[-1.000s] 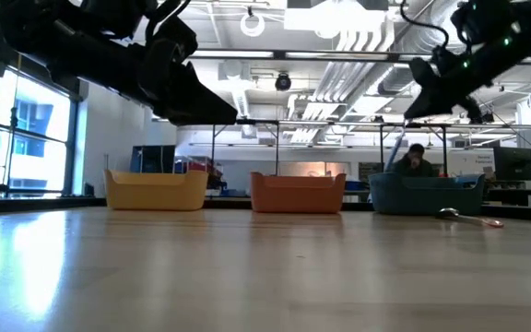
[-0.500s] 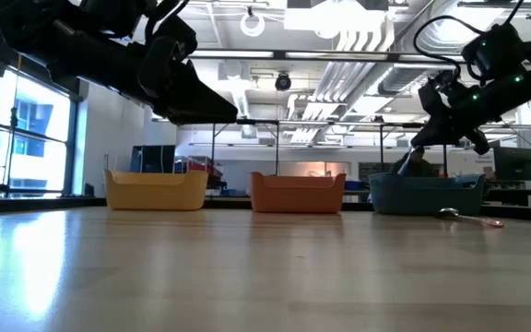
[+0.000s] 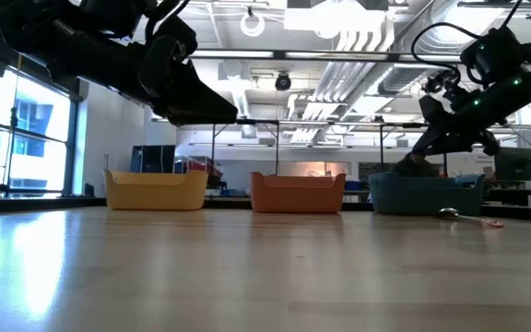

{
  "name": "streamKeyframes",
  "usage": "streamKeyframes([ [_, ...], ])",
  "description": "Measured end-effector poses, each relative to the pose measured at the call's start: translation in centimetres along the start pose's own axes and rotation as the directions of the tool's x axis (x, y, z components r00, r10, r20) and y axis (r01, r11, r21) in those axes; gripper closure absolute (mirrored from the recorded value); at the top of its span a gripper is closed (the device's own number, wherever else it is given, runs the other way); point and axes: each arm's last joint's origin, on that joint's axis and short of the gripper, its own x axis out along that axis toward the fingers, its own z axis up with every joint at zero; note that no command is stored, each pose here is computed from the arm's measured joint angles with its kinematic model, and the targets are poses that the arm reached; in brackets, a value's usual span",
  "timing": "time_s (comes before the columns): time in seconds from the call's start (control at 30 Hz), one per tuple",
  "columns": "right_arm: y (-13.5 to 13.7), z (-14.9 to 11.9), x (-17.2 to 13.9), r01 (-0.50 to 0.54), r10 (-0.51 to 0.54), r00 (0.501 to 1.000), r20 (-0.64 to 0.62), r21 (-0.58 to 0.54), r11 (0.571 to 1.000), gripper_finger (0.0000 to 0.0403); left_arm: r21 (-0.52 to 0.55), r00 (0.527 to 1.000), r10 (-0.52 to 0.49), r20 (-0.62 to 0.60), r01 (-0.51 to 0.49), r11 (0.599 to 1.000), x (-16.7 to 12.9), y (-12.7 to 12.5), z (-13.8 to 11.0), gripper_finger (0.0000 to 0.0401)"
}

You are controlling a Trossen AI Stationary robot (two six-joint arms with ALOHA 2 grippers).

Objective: Sort silverware by color (type)
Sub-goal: Put the orange spoon into yellow bin

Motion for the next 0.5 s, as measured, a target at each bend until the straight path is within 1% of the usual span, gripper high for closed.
streamKeyframes([
  [0.1, 0.0, 0.0, 0.0, 0.003, -0.003, 1.0, -0.005, -0.018, 1.0, 0.0265, 0.0, 1.0, 0.0, 0.0, 0.0, 1.0, 0.0, 0.0, 0.0, 0.024],
  [0.23, 0.5, 1.0, -0.4, 0.012, -0.017, 0.998, -0.063, -0.079, 0.997, 0.0262, 0.0, 1.0, 0.0, 0.0, 0.0, 1.0, 0.0, 0.0, 0.0, 0.024],
  [0.3, 1.0, 1.4, -0.9, 0.01, -0.025, 0.992, -0.124, -0.118, 0.993, 0.0266, 0.0, 1.0, 0.0, 0.0, 0.0, 1.0, 0.0, 0.0, 0.0, 0.024],
  [0.4, 1.9, 1.6, -1.7, -0.017, -0.024, 0.97, -0.243, -0.165, 0.986, 0.0278, 0.01, 1.0, 0.009, -0.01, -0.009, 1.0, 0.0, 0.0, -0.1, 0.024],
  [0.5, 2.8, 0.9, -2.2, -0.065, 0.008, 0.947, -0.321, -0.168, 0.984, 0.0287, 0.013, 1.0, 0.022, -0.02, -0.022, 1.0, 0.0, 0.1, -0.2, 0.024],
])
